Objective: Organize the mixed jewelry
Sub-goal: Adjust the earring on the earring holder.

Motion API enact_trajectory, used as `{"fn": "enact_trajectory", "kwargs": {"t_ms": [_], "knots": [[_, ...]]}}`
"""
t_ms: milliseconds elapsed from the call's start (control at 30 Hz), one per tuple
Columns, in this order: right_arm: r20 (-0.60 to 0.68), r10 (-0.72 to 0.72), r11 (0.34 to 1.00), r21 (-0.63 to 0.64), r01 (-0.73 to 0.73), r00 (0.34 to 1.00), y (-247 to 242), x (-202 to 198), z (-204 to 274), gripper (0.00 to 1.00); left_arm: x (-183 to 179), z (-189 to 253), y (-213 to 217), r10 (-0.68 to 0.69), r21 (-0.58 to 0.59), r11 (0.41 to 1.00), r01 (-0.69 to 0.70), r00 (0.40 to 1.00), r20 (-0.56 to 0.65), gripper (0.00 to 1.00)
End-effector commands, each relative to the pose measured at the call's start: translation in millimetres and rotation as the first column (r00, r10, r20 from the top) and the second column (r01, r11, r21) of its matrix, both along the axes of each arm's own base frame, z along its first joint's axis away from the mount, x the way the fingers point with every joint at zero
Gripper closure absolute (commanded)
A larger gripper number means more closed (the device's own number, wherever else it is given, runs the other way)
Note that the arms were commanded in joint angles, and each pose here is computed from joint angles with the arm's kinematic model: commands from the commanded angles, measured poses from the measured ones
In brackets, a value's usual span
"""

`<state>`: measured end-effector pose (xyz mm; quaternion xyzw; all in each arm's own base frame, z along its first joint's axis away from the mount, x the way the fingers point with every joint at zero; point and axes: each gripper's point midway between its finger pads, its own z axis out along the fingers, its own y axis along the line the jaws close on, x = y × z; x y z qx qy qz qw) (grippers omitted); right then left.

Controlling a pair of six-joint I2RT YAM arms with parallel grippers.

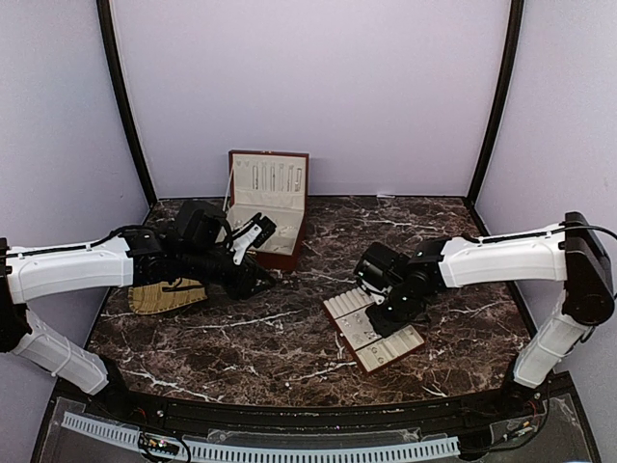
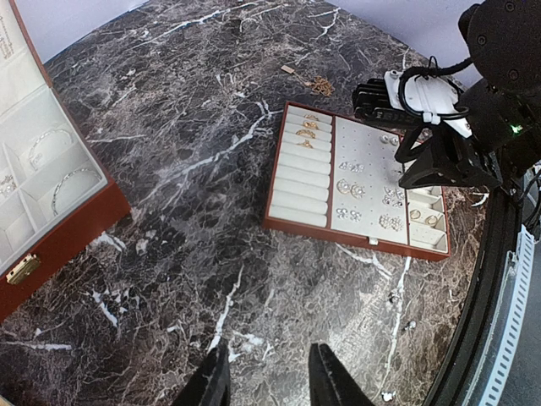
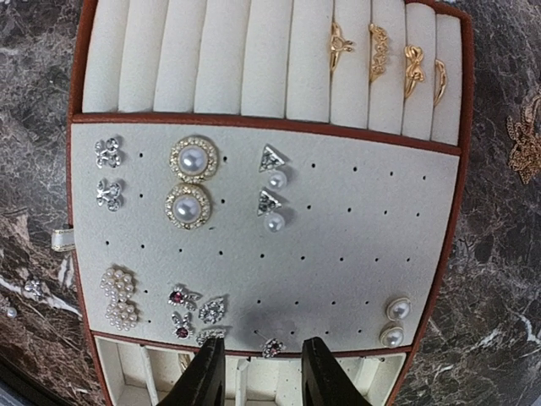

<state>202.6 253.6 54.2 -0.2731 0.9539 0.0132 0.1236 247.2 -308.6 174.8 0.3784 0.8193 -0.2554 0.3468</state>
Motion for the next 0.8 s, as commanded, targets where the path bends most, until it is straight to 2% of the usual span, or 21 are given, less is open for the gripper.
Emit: {"fn": "enact_trajectory", "kwargs": {"t_ms": [0,367,767], "knots": [[0.056,-0.029,0.998,0.059,0.026,0.998,6.5,7.1,22.5,0.69,0.7,8.8,0.1,-0.003,-0.005,1.0,0.003,1.0,0.016,0.65],[0.018,-0.128,0.987,0.097,0.126,0.992,-7.0,10.0,12.6,0.87,1.1,8.9,0.1,-0.003,-0.004,1.0,0.003,1.0,0.017,0.65],[0.01,-0.188,0.98,0.076,0.187,0.982,-22.0,10.2,3.3,0.91,0.8,9.6,0.0,-0.005,-0.005,1.0,0.005,1.0,0.02,0.65]]}}
